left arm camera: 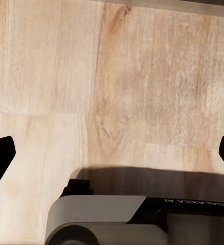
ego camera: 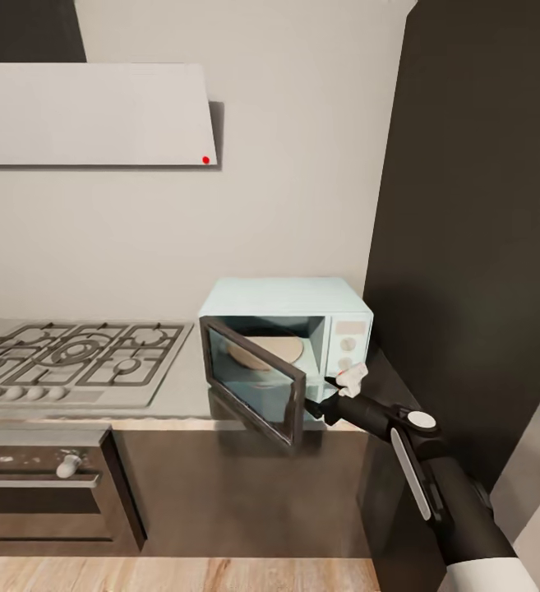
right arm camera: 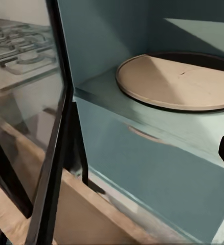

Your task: In the kitchen, take the popcorn bag from the countertop, put it into the microwave, and heat it until the popcorn is cooked so the cooked popcorn ends up inside the bag.

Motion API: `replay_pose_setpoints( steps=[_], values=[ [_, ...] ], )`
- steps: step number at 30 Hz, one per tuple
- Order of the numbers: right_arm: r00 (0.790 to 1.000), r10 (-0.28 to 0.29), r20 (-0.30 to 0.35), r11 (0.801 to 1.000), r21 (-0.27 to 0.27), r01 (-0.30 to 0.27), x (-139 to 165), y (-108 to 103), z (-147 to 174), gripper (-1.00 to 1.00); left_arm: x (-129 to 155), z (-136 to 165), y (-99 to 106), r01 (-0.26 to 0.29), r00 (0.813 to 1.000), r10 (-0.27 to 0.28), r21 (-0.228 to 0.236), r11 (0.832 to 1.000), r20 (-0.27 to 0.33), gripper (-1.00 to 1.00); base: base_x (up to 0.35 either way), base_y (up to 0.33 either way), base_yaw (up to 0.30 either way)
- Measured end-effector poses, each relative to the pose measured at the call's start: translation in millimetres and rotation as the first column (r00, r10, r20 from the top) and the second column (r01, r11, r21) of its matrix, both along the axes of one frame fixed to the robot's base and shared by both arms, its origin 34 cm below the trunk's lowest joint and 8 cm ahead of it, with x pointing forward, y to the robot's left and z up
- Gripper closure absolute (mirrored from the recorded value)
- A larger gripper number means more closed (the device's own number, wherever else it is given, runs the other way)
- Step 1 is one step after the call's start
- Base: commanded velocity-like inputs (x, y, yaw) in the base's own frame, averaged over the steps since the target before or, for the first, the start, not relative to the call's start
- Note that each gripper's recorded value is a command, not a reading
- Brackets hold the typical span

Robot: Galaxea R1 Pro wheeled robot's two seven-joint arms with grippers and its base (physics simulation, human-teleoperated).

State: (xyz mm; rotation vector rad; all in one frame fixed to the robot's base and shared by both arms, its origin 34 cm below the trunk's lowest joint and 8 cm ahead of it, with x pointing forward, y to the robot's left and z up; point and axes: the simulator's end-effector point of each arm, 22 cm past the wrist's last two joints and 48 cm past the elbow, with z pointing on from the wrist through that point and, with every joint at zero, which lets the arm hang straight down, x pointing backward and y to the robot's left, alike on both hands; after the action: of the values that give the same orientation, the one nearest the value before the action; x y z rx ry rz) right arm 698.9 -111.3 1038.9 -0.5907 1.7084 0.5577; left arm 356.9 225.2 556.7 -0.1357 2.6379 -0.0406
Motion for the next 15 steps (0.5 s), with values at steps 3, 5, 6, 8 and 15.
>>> replay_pose_setpoints(
  steps=[3,5,6,8,15],
  values=[
    [1.000,0.001,0.000,1.000,0.001,-0.001,0.1,0.9,0.1,-1.00,0.1,-0.1,0.0,0.000,1.000,0.000,0.000,1.000,0.000,-1.00,-0.172,0.114,0.000],
    [1.000,-0.001,0.000,1.000,0.002,0.001,0.3,0.9,0.4,-1.00,0.2,-0.1,-0.8,0.000,1.000,0.000,-0.001,1.000,0.000,-1.00,-0.163,0.090,0.000],
    [1.000,-0.005,-0.003,1.000,0.002,0.005,0.5,0.2,0.5,-1.00,-0.2,-0.1,-1.0,0.000,1.000,0.000,-0.001,1.000,-0.001,-1.00,-0.059,0.031,0.000],
    [1.000,-0.011,-0.011,1.000,0.005,0.011,0.8,-1.4,-0.1,-1.00,0.3,0.1,-0.3,-0.001,1.000,0.001,-0.001,1.000,0.001,-1.00,-0.033,0.018,0.000],
    [1.000,-0.011,-0.025,1.000,0.006,0.012,-1.1,1.3,-3.8,-1.00,-0.1,-0.1,0.2,-0.002,1.000,0.002,0.000,1.000,0.000,-1.00,-0.113,0.087,0.000]
  ],
)
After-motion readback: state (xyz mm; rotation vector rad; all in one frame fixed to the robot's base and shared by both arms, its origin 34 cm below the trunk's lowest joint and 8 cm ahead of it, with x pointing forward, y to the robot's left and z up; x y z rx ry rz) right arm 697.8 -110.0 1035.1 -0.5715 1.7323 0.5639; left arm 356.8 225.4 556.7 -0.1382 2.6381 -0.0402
